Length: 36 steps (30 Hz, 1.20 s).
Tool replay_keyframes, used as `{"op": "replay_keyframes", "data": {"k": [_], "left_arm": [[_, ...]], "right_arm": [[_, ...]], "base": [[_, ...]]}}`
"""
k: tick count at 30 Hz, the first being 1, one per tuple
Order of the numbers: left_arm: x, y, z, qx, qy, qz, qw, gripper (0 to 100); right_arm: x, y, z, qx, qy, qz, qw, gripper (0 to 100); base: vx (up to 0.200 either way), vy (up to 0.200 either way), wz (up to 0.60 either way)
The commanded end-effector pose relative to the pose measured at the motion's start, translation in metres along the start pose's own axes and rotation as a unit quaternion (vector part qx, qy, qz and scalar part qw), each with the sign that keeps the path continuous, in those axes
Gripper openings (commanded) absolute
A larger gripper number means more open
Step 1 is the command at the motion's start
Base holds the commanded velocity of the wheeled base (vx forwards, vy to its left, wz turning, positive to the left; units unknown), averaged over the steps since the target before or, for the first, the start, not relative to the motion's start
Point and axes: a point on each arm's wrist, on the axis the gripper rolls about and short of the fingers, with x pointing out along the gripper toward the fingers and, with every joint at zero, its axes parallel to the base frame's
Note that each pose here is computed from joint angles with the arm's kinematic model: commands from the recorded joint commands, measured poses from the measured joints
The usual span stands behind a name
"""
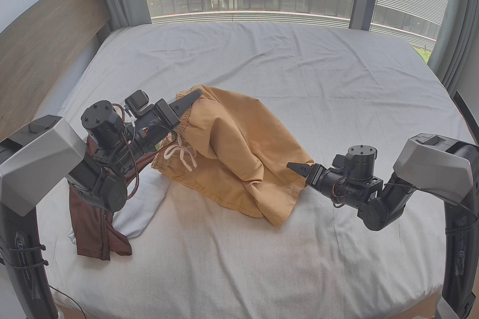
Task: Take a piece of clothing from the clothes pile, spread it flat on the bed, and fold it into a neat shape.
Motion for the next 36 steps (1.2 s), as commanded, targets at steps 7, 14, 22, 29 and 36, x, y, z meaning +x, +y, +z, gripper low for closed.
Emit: {"op": "replay_keyframes", "data": {"k": [7,14,22,29,36], "left_arm": [[0.0,-0.001,0.001,0.001,-0.001,-0.001,1.0,0],[0.0,-0.001,0.002,0.002,-0.002,-0.001,1.0,0],[0.0,-0.001,0.002,0.001,-0.002,-0.002,1.0,0],[0.0,-0.001,0.002,0.001,-0.003,-0.001,1.0,0],[-0.002,0.002,0.005,0.002,-0.005,0.003,1.0,0]], "right_arm": [[0.018,-0.003,-0.024,-0.002,0.027,0.001,0.9996,100],[0.023,-0.006,-0.033,-0.003,0.035,-0.001,0.9994,100],[0.028,-0.005,-0.036,-0.006,0.032,0.005,0.9995,100],[0.028,-0.002,-0.035,-0.008,0.024,0.013,0.9996,0],[0.018,0.004,-0.03,-0.007,0.004,0.001,1.0,0]], "base": [[0.0,0.0,0.0],[0.0,0.0,0.0],[0.0,0.0,0.0],[0.0,0.0,0.0],[0.0,0.0,0.0]]}}
